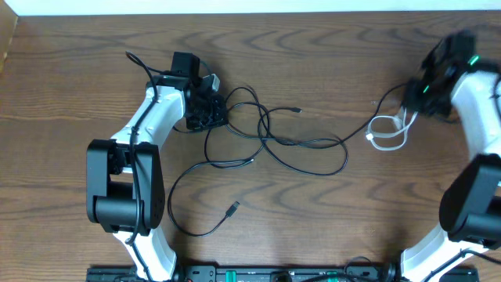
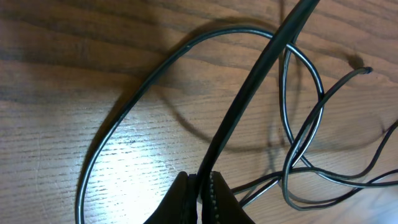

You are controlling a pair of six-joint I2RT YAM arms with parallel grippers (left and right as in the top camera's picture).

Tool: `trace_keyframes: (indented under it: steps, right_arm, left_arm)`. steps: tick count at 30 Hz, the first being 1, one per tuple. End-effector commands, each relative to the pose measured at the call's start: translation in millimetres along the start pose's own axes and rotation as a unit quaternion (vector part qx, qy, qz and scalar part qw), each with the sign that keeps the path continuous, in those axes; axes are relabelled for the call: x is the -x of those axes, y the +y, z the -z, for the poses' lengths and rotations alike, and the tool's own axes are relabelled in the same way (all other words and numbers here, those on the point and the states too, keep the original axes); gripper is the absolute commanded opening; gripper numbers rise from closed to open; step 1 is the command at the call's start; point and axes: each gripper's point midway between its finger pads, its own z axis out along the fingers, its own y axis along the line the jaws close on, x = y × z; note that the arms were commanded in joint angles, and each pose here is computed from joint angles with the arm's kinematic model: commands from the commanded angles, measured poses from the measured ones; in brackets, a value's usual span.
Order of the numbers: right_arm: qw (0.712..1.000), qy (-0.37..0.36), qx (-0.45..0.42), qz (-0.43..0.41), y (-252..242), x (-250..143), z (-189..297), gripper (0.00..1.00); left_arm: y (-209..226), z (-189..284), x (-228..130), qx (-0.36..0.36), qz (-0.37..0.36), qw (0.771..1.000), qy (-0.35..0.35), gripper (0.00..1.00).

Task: Untangle cables
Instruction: 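Carry the white cable to the upper-right table corner and release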

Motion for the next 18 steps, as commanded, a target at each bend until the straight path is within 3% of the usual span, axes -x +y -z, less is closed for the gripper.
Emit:
trace_keyframes:
  steps: [1,5,10,14,18]
  right_arm:
    - [0.991,-0.129,0.016,0.003,5,69,92,0.01]
    - [0.961,-0.277,0.017,-0.005,-7,127,186,0.01]
    - [0.908,-0.416,-0.006,-0.042,-54,176,253,0.01]
    - [0.889,-0.45,-0.039,-0.075,-95,194,260,0.01]
    - [0.884,-0.456,-0.056,-0.093,-131,216,234,0.01]
  left_arm:
    - [-5,11,9,0.002,-0.003,1.0,-0.02,0.08]
    - [-5,11,9,0.002,-0.004,1.0,-0.02,0.08]
    - [-5,11,9,0.002,-0.004,1.0,-0.02,0.07]
    - [-5,11,9,0.002,-0.004,1.0,-0.02,0.08]
    - [-5,11,9,0.002,-0.004,1.0,-0.02,0.08]
